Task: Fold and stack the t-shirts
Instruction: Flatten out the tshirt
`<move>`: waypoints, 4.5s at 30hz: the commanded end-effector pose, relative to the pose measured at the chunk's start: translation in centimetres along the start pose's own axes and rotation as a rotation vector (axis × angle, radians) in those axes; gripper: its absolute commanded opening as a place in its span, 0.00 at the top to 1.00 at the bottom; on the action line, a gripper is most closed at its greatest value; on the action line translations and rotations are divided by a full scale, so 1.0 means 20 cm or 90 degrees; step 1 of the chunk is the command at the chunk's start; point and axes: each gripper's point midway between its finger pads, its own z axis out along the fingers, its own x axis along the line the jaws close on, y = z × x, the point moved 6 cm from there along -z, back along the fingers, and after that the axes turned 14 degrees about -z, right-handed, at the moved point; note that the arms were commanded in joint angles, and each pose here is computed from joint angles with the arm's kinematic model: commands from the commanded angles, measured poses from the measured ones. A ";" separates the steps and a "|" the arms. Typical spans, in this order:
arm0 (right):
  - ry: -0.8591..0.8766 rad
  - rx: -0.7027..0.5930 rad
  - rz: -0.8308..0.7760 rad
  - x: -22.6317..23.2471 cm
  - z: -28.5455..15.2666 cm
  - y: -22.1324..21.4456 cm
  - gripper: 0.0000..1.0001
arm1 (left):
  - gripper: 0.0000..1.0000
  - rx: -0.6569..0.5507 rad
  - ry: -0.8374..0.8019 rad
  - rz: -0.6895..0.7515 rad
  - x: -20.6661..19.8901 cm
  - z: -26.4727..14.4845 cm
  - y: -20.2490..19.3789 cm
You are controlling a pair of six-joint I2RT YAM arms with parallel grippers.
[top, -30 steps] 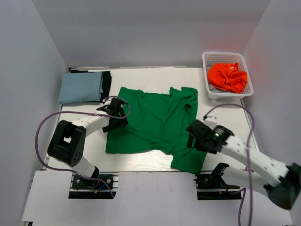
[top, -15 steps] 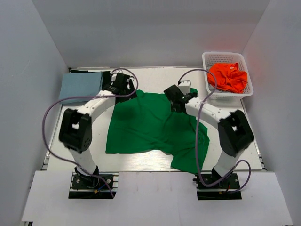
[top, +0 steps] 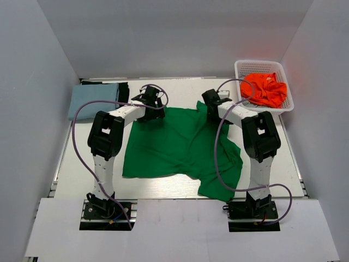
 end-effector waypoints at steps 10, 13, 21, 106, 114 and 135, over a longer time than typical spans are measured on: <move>-0.156 0.094 0.136 -0.51 -0.04 -0.28 0.11 | 0.00 0.011 0.176 -0.018 0.25 0.06 -0.10; -0.173 0.114 0.171 -0.63 -0.05 -0.36 0.10 | 0.00 0.008 0.192 -0.033 0.31 0.07 -0.08; -0.140 0.086 0.206 -0.81 -0.13 -0.44 0.10 | 0.00 0.006 0.208 -0.043 0.34 0.05 -0.03; 0.243 -0.008 0.149 -0.35 -0.05 -0.30 0.20 | 0.00 0.026 -0.085 -0.032 0.44 -0.36 -0.17; 0.205 0.011 0.184 -0.39 0.01 -0.38 0.64 | 0.00 0.072 -0.045 -0.031 0.48 -0.25 -0.25; 0.115 0.050 0.257 -0.61 -0.21 -0.59 0.87 | 0.00 0.130 0.043 -0.049 0.62 -0.18 -0.42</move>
